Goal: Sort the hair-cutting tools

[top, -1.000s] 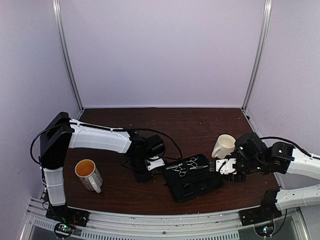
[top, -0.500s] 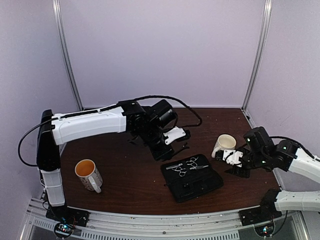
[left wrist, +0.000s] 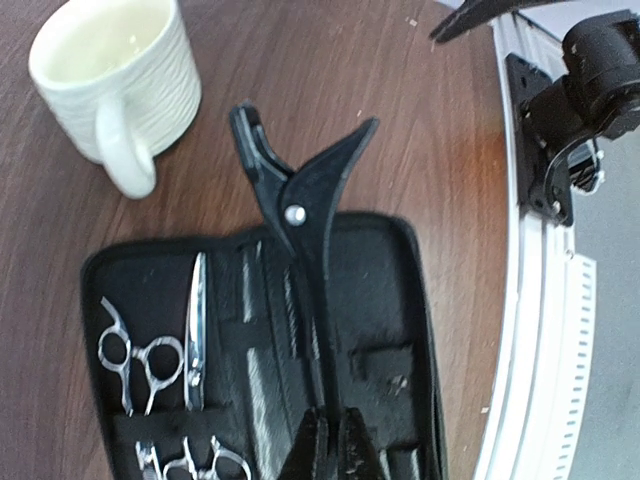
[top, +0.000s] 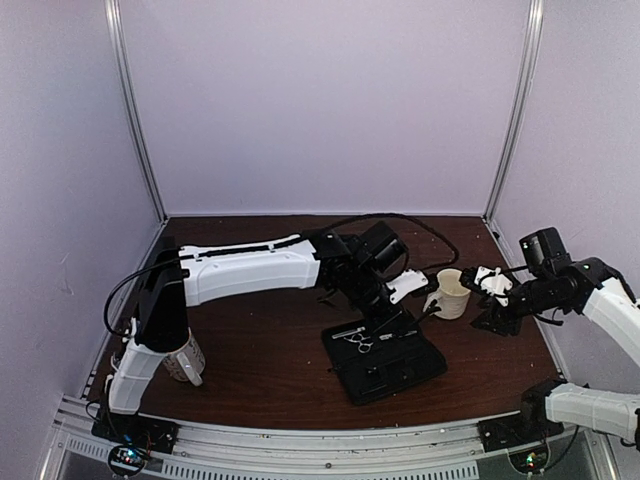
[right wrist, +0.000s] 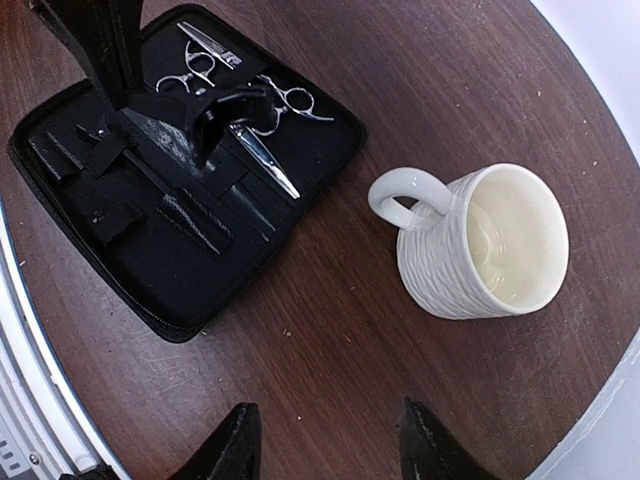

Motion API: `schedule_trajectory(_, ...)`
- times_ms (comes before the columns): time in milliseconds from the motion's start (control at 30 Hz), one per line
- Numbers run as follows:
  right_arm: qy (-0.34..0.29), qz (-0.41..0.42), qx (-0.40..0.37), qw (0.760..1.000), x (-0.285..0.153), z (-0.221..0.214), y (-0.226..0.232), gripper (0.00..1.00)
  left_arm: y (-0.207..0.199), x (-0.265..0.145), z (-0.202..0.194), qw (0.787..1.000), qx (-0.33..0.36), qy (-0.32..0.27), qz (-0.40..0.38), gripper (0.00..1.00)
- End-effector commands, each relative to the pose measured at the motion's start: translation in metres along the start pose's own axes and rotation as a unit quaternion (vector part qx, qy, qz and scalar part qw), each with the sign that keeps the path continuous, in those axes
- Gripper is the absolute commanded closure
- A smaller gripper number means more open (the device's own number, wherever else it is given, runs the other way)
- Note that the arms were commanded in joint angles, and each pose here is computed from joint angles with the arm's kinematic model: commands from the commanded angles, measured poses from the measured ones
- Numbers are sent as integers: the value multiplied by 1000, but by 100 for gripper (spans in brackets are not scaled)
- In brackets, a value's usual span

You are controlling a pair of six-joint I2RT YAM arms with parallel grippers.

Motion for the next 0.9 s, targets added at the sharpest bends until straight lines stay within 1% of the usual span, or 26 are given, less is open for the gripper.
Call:
schedule_trajectory(0, -1, 41, 4, 999, -7, -1, 6, 52, -17, 7, 47, 996, 20, -81, -31, 100)
schedule_trajectory(167, -5, 35, 3, 999, -7, -4, 6, 52, -30, 34, 52, 994, 11, -90, -56, 100)
schedule_trajectory(300, 2, 43, -16, 999, -8, -8, 10, 51, -30, 59, 44, 995, -7, -67, -67, 100)
schedule_trajectory(400, 9, 44, -21, 999, -7, -12, 11, 51, -28, 65, 42, 996, -17, -56, -67, 100)
schedule_trajectory(667, 10, 49, -22, 998, -16, -10, 14, 51, -31, 89, 20, 994, -68, -26, -80, 100)
schedule_trajectory(867, 18, 36, -30, 999, -16, -15, 13, 51, -44, 98, 2, 989, -83, 0, -120, 100)
Point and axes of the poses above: each gripper's point midway between its finger pads, its own x axis out along the fingers, its own y axis along the line the jaws close on, z = x × y, the point moved 1 cm from there along -x, back along the fingers, and after that the axes turned 11 degrees about x, right-handed, at the moved point
